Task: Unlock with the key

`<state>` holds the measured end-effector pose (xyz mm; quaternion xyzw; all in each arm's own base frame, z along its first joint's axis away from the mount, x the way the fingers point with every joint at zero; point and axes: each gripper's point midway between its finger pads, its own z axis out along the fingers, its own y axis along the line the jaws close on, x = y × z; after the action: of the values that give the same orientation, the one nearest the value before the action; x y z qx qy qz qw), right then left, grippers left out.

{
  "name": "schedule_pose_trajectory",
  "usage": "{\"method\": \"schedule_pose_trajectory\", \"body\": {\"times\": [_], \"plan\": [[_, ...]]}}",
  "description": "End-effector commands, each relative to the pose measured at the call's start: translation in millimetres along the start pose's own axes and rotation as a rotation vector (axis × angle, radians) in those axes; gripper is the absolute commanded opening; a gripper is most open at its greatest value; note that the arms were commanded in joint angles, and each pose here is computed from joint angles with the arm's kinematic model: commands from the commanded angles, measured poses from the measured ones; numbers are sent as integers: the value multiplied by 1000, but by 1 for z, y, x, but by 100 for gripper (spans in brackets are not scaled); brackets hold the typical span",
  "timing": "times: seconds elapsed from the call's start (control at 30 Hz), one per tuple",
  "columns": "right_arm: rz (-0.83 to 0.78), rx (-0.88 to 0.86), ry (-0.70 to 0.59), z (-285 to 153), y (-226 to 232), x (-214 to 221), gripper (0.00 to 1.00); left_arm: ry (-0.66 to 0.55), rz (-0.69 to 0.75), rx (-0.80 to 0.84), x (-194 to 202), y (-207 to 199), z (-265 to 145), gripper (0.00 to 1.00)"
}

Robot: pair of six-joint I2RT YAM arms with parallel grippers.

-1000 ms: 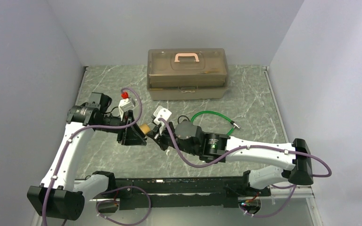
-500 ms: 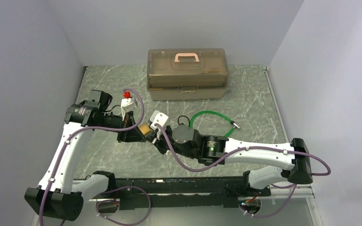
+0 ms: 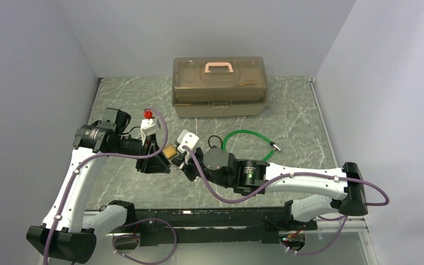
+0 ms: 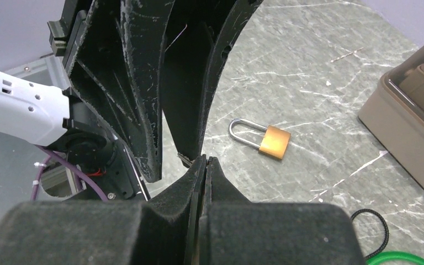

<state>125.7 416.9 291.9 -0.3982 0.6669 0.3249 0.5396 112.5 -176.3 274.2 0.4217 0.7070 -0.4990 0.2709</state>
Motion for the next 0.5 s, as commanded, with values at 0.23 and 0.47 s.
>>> {"method": "schedule_pose_trajectory", "body": {"times": [0.23,0.47], "plan": [[22,14,-139,-14,0,-47,0,-31,56,-18,-16,-1,0,30],[31,-6,-137,-14,5,-44,0,-21,118,-95,-24,6,-7,0]]}}
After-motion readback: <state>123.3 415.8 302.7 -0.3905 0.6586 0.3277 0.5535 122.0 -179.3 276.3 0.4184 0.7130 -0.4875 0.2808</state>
